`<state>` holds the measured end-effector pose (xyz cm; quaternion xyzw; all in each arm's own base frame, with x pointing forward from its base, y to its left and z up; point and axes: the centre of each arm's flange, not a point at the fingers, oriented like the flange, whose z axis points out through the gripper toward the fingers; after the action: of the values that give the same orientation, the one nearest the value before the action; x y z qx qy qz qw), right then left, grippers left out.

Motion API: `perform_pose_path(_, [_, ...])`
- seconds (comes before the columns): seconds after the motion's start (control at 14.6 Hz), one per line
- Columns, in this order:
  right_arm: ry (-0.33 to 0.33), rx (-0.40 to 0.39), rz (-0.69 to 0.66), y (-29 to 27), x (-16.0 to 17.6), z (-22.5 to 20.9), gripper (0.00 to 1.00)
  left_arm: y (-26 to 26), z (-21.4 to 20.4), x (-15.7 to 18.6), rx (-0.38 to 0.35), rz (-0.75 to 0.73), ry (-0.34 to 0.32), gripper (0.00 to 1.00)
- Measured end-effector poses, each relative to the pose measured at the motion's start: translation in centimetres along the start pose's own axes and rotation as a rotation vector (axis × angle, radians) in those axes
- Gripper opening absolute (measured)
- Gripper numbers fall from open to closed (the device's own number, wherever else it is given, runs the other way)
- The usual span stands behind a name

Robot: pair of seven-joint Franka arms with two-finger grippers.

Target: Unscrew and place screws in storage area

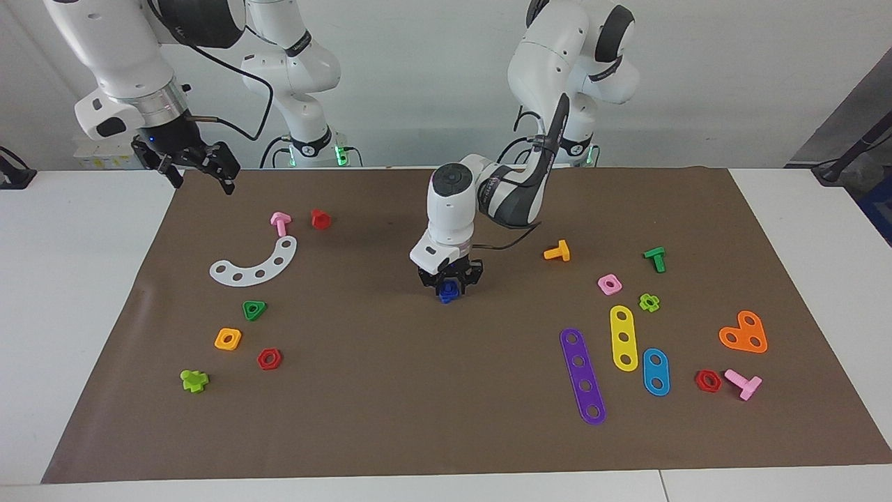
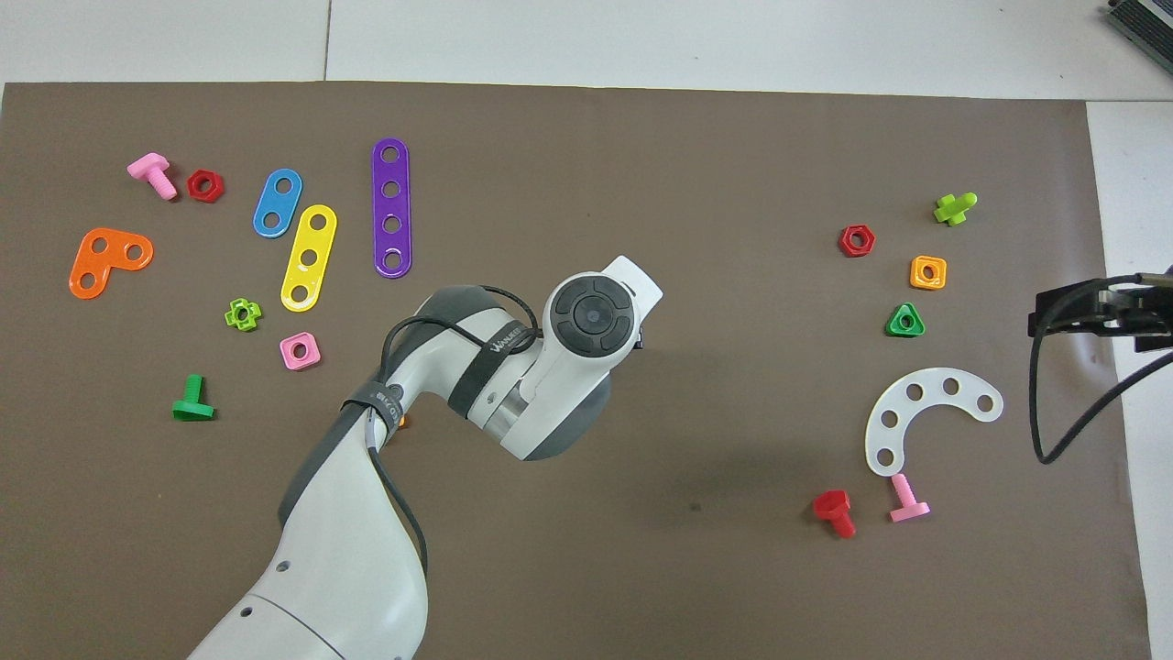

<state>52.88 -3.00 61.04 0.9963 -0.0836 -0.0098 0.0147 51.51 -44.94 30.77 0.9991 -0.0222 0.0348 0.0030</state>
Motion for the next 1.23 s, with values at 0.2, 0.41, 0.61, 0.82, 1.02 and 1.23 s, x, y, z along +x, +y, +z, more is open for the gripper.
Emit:
perform_pose_path(0.2, [-0.001,0.0,0.0,0.0,0.0,0.0,1.0,0.0,0.0,0.0,0.0,-0.001,-0.001,0.58])
perform_pose_path(0.41, [-0.001,0.0,0.001,0.1,0.0,0.0,1.0,0.0,0.0,0.0,0.001,-0.001,-0.001,0.48])
perform_pose_path(0.61, [-0.001,0.0,0.001,0.1,0.0,0.0,1.0,0.0,0.0,0.0,0.001,-0.001,-0.002,0.48])
perform_pose_path(0.82, [-0.001,0.0,0.001,0.1,0.0,0.0,1.0,0.0,-0.1,0.0,0.002,-0.001,-0.004,0.48])
perform_pose_path(1.02, [0.0,0.0,0.001,0.1,0.0,0.0,1.0,0.0,-0.4,0.0,0.006,-0.007,-0.018,0.48])
perform_pose_path(1.23, [0.001,0.0,0.001,0.1,0.0,-0.1,1.0,0.2,-1.2,0.3,0.014,-0.011,-0.032,0.48])
